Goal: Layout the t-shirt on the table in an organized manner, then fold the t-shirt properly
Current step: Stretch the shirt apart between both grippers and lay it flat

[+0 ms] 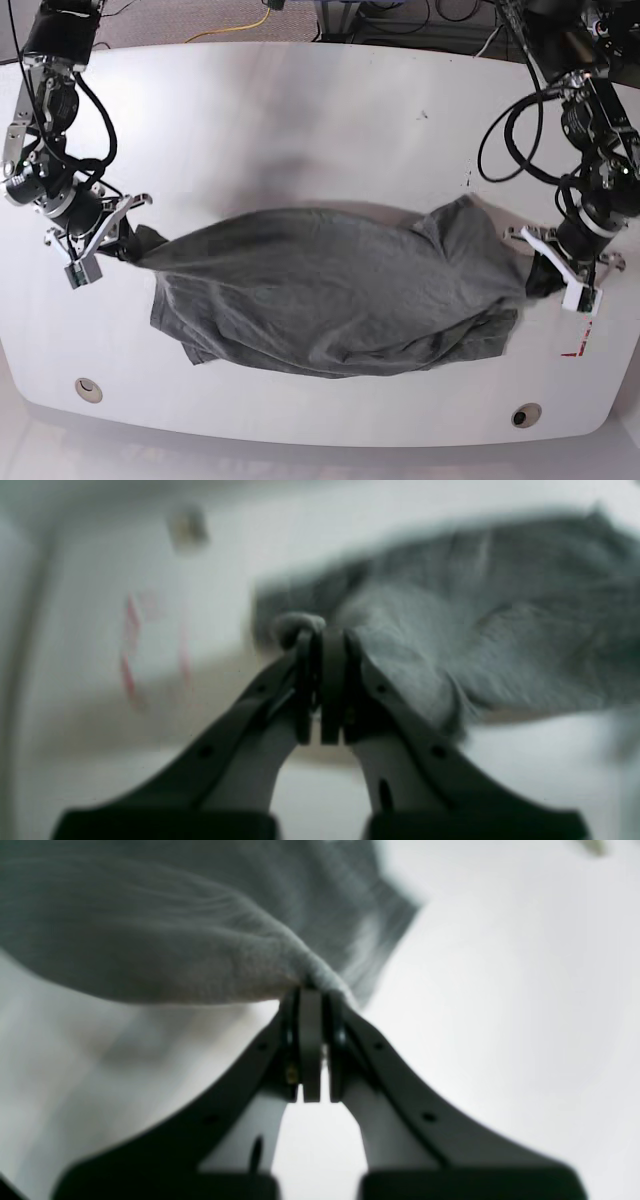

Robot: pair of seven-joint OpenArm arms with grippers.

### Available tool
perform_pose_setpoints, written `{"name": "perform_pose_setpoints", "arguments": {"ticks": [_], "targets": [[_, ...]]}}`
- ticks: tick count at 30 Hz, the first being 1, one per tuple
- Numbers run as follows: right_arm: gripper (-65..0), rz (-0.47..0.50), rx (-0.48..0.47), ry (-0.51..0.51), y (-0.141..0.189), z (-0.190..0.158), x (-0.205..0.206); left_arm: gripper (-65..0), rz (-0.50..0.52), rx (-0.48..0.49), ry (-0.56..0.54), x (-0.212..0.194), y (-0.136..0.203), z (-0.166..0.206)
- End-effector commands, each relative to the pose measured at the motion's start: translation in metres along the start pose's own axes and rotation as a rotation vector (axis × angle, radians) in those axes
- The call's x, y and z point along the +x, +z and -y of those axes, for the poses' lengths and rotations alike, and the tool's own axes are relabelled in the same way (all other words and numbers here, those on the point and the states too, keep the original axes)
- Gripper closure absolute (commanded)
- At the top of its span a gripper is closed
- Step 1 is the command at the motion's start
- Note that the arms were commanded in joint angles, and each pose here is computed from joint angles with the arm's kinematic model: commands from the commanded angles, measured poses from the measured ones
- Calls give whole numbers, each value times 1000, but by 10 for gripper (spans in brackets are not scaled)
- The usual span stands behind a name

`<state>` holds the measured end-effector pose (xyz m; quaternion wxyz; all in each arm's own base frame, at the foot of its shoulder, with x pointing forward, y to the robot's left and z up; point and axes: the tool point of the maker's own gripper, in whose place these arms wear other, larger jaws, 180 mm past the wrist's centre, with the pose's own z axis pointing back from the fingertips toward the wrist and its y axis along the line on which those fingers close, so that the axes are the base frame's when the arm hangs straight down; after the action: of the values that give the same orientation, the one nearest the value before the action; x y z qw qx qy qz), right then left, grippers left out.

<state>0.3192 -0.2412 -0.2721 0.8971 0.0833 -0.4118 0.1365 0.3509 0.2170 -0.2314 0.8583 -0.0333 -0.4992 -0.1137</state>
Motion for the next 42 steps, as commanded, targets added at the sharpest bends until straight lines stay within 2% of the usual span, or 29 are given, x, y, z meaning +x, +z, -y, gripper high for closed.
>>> {"name": "perform_pose_setpoints", "arguments": {"ticks": [1,10,17,26,38,41,42], "targets": [[-2,22,-16,29,8,2,5,0,21,-14,19,-5,8,1],[-2,-67,9,30,11,-12,-30,0,-145,-11,100,-82,30,0],[-2,-201,16,27,17,-16,-62,0,-279,28,138,-136,57,-6],[-2,-291,37,4,24,-25,-99,0,-394,52,109,-169,84,-17],[-10,-346,45,-8,29,-29,-120,0,-436,39,100,-176,105,-29],[-71,-349,41,-16,28,-29,-121,-4,-458,35,102,-183,109,-27],[-120,-349,41,-16,28,-29,-121,-19,-467,35,103,-185,111,-26]]}}
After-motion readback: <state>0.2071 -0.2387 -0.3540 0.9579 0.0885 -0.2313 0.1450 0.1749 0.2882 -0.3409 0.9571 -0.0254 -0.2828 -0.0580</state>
